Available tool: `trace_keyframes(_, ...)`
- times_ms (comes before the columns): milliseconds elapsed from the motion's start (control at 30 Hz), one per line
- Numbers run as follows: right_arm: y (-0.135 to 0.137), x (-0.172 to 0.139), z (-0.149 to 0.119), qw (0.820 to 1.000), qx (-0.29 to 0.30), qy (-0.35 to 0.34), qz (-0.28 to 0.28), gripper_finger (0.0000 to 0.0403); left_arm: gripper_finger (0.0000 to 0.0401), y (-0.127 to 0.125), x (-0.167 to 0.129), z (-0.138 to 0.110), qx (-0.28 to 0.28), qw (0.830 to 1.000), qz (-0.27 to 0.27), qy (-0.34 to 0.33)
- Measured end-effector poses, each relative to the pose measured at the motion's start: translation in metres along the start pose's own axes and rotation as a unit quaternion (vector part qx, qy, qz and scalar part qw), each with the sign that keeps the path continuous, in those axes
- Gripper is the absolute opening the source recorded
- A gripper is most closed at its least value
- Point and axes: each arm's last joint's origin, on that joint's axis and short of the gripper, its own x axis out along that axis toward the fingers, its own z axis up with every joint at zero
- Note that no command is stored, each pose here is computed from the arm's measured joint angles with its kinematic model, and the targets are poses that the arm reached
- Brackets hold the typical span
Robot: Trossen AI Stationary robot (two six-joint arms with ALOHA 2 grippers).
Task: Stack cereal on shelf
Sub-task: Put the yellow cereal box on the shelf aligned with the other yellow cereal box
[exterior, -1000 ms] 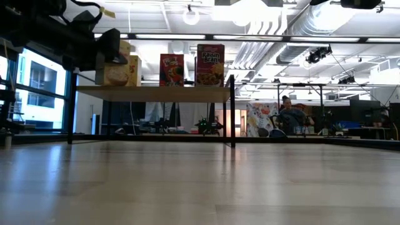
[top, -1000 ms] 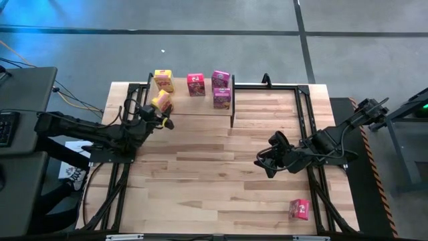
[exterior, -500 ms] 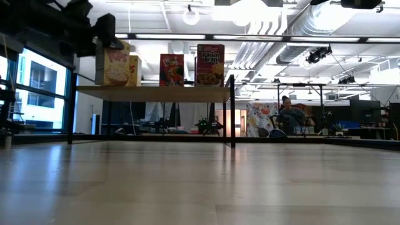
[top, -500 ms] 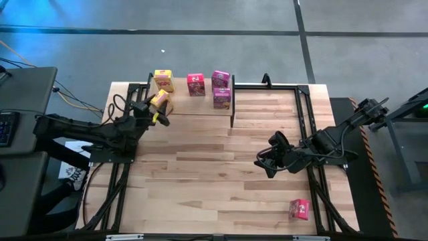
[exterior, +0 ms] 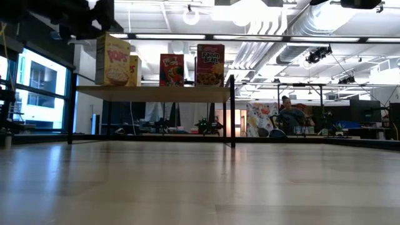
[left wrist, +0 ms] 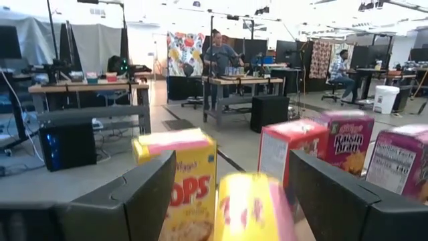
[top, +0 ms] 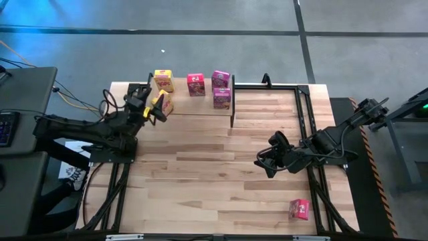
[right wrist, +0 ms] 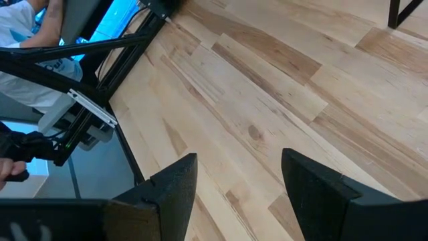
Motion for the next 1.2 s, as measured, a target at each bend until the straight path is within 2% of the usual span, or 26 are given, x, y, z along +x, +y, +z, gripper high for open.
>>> trace_keyframes(400, 0.000, 0.000, 0.000, 1.000, 0.000, 0.000, 0.000, 0.0213, 0.0281, 0.002, 0.002, 0.049, 0.011, 0.999, -0.009, -0.038)
trace_keyframes(600, 0.000, 0.000, 0.000, 1.000, 0.000, 0.000, 0.000, 0.0213, 0.0266, -0.002, -0.003, 0.081, -0.021, 0.993, -0.089, -0.076)
trace_keyframes(667, 0.000, 0.000, 0.000, 1.000, 0.000, 0.000, 0.000, 0.0213, 0.0243, -0.007, -0.007, 0.090, -0.027, 0.989, -0.118, -0.080)
trace_keyframes(767, 0.000, 0.000, 0.000, 1.000, -0.001, 0.000, -0.001, 0.0213, 0.0185, -0.019, -0.013, 0.099, -0.026, 0.983, -0.169, -0.064)
trace_keyframes(933, 0.000, 0.000, 0.000, 1.000, -0.002, 0.000, -0.002, 0.0213, 0.0033, -0.051, -0.030, 0.101, -0.027, 0.961, -0.275, -0.014)
trace_keyframes(967, 0.000, 0.000, 0.000, 1.000, -0.002, 0.000, -0.002, 0.0213, 0.0018, -0.058, -0.035, 0.100, -0.028, 0.956, -0.293, -0.004)
trace_keyframes(1067, 0.000, 0.000, 0.000, 1.000, -0.002, 0.000, -0.002, 0.0213, 0.0012, -0.079, -0.051, 0.089, -0.014, 0.949, -0.313, 0.029)
trace_keyframes(1200, 0.000, 0.000, 0.000, 1.000, -0.003, 0.000, -0.002, 0.0213, 0.0003, -0.095, -0.074, 0.067, -0.007, 0.960, -0.270, 0.074)
